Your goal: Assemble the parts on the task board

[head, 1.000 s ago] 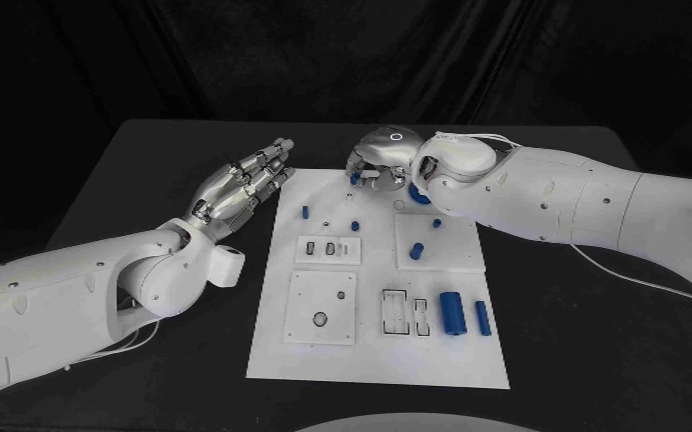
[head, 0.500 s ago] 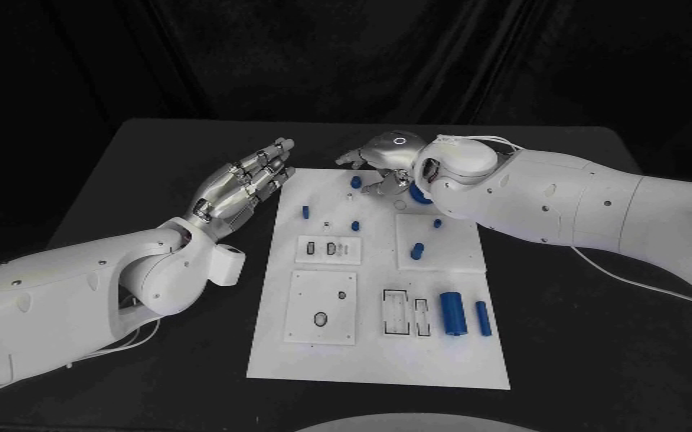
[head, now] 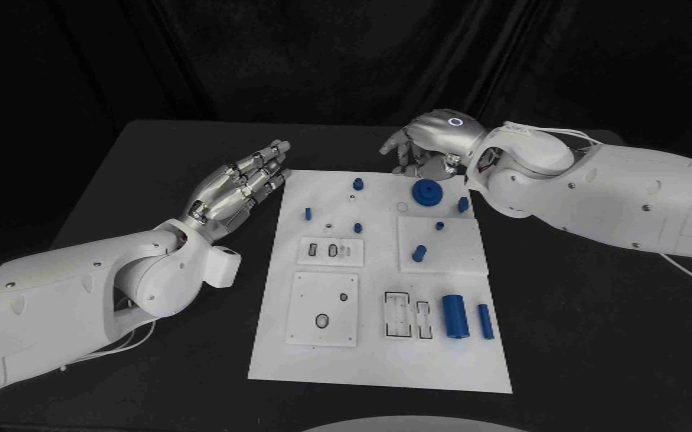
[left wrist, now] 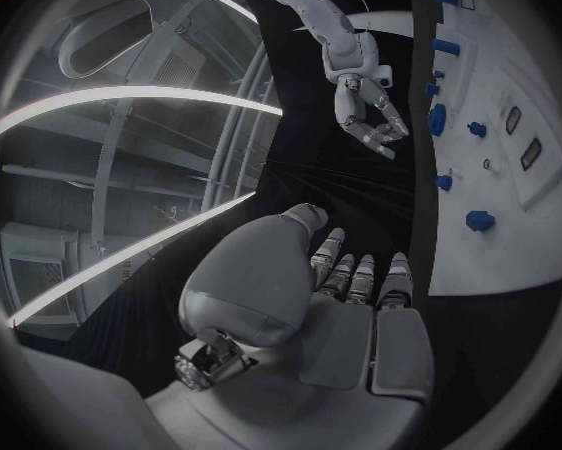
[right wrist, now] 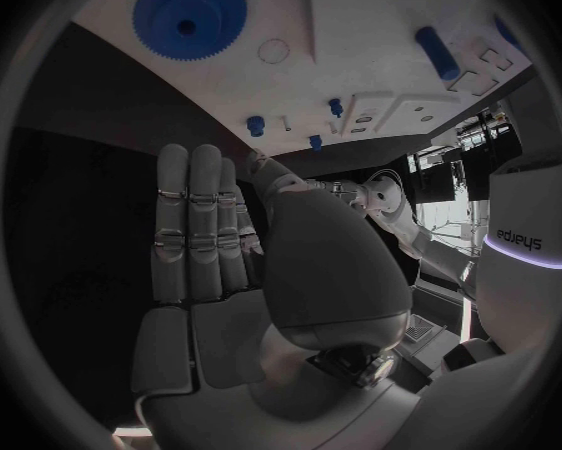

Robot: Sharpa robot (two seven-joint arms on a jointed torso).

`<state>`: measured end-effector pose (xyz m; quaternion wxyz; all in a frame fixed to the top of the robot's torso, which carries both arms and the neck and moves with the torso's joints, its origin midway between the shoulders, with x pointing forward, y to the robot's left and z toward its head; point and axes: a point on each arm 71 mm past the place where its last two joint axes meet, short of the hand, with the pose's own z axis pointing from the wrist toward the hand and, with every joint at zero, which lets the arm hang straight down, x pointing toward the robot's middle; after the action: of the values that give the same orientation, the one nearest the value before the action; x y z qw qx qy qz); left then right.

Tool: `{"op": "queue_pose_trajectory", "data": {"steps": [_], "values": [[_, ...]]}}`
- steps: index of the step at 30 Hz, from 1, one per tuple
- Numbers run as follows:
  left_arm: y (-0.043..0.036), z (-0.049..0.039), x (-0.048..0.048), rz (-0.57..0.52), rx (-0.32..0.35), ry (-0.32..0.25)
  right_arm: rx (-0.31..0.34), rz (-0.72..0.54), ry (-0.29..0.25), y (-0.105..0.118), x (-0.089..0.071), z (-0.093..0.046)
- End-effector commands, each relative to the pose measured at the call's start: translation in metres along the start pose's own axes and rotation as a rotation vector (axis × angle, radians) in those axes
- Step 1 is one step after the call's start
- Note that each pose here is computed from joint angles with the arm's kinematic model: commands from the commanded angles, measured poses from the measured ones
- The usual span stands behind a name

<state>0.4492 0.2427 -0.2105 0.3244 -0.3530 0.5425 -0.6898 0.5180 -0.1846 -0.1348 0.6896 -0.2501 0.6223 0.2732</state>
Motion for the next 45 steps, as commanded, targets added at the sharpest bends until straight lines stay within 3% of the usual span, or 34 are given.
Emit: {"op": "queue_pose_trajectory", "data": {"steps": [1, 7, 15, 32, 45], "values": [[-0.0134, 0.0004, 0.0022, -0.009, 0.176, 0.013, 0.107, 0.06, 0.059, -0.008, 0.001, -0.01], [-0.0126, 0.0014, 0.0031, -0.014, 0.171, 0.02, 0.259, 0.084, 0.193, -0.028, 0.015, -0.03], [-0.0118, 0.0021, 0.0034, -0.02, 0.165, 0.027, 0.336, 0.071, 0.232, -0.04, 0.027, -0.046], [-0.0104, 0.0029, 0.0036, -0.026, 0.151, 0.034, 0.344, 0.044, 0.264, -0.043, 0.04, -0.052], [-0.0093, 0.0038, 0.0032, -0.029, 0.141, 0.039, 0.311, 0.052, 0.244, -0.038, 0.046, -0.049]]}}
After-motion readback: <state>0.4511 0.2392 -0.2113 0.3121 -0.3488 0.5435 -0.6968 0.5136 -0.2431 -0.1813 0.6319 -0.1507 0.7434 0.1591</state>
